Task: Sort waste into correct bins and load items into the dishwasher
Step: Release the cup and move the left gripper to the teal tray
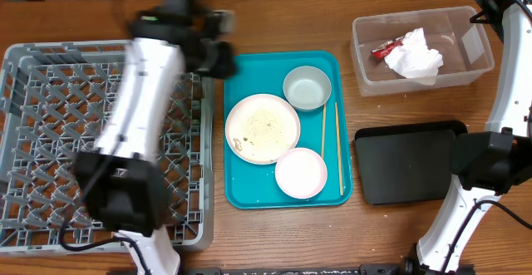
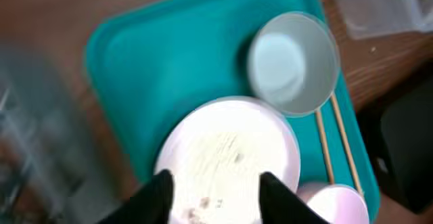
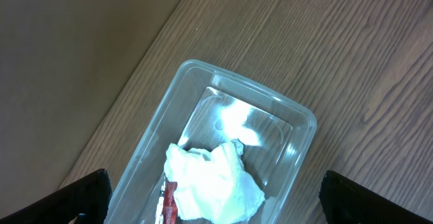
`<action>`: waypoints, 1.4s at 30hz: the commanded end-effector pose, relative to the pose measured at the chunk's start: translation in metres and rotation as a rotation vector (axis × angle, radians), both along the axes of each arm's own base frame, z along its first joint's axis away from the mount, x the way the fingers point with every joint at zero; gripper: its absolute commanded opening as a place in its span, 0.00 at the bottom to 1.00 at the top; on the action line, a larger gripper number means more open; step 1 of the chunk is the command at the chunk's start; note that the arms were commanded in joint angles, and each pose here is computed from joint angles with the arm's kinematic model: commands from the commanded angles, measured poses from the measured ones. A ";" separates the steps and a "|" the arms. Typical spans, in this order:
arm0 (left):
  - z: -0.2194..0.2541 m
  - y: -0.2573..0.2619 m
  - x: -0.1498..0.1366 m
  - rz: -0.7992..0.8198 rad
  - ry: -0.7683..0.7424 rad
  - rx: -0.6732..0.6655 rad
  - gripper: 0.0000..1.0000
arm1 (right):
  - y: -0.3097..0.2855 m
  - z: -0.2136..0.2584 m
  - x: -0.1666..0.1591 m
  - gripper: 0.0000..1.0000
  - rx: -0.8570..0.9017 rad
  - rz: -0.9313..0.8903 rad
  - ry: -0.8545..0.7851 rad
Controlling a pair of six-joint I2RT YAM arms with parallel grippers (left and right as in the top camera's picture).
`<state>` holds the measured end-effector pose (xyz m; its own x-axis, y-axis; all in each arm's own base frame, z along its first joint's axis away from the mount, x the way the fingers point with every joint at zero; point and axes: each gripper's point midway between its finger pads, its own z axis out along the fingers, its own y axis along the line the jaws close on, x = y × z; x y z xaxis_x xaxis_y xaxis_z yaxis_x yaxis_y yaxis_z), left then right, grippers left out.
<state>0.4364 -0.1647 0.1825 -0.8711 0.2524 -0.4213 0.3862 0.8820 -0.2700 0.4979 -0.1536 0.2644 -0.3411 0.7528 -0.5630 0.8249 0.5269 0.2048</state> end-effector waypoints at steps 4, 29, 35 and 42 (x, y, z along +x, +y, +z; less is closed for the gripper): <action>-0.014 -0.081 0.014 -0.129 -0.245 0.269 0.49 | 0.000 0.018 -0.003 1.00 -0.010 -0.009 -0.045; -0.132 -0.192 -0.022 -0.440 -0.182 0.273 0.30 | 0.000 0.018 -0.003 1.00 -0.010 -0.009 -0.045; -0.125 -0.174 0.002 -0.328 -0.253 0.367 0.23 | 0.000 0.018 -0.003 1.00 -0.010 -0.009 -0.045; -0.091 -0.161 0.008 -0.232 -0.210 0.356 0.21 | 0.000 0.018 -0.003 1.00 -0.010 -0.009 -0.045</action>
